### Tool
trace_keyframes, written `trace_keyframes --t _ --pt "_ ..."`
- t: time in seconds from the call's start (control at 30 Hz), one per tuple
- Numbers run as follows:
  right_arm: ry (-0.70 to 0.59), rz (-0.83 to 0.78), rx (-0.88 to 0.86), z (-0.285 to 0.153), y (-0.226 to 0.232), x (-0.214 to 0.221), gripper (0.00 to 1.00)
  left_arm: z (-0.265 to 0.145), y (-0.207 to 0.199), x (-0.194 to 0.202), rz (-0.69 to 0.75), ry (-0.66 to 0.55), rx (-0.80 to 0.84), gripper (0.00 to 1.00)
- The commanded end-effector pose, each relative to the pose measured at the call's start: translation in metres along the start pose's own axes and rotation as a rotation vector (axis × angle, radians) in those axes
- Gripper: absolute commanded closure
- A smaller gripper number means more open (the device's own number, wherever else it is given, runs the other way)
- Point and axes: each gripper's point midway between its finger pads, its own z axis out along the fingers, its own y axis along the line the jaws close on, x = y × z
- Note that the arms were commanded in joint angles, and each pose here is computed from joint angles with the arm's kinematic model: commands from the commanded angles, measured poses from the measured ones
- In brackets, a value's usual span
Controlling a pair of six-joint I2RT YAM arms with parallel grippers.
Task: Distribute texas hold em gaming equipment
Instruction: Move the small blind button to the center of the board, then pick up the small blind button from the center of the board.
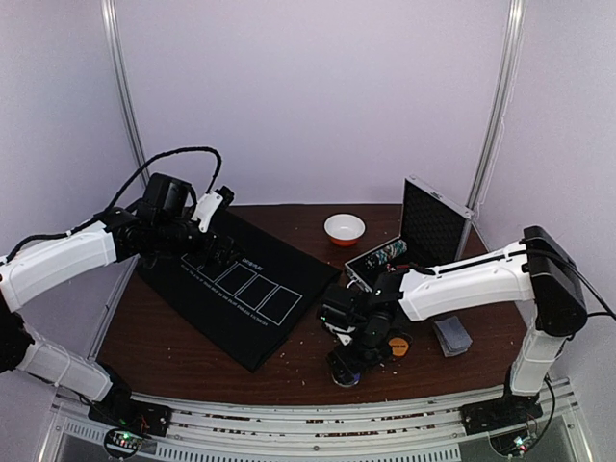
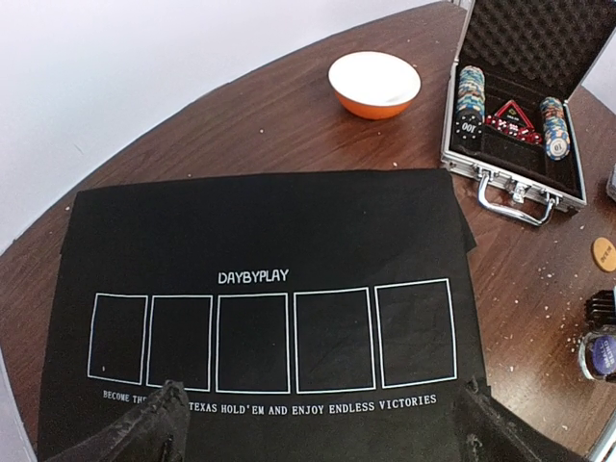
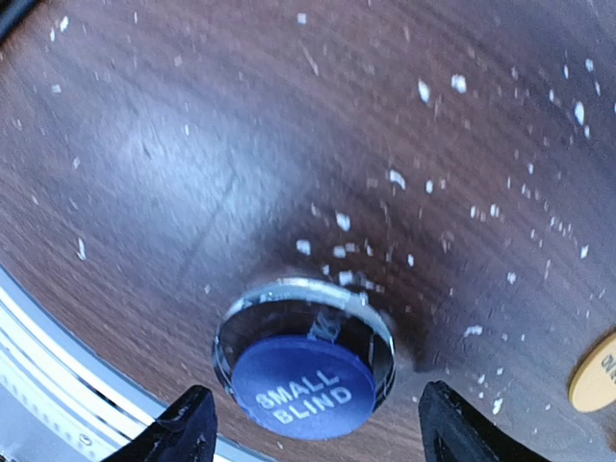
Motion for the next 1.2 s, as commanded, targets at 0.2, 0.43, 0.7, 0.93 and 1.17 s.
trace_keyframes --t 0.2,0.43,0.7,0.93,1.17 --pt "0.001 0.022 -0.004 0.009 -0.007 -0.004 0.28 0.003 0.003 -0.006 0.018 -0.03 -0.016 0.02" --pt "0.052 0.042 0.02 0.018 -0.017 0.014 0.33 0.002 0.004 -0.006 0.022 -0.031 -0.024 0.02" --pt "0.051 0.048 0.006 0.017 -0.016 0.016 0.48 0.003 0.004 -0.007 0.024 -0.031 -0.023 0.02" --pt "0.045 0.062 0.022 0.012 -0.022 0.017 0.59 0.001 0.005 -0.007 0.025 -0.034 -0.03 0.02" --pt "-0.024 0.097 0.0 -0.006 -0.029 0.005 0.61 0.002 0.006 -0.006 0.027 -0.03 -0.032 0.02"
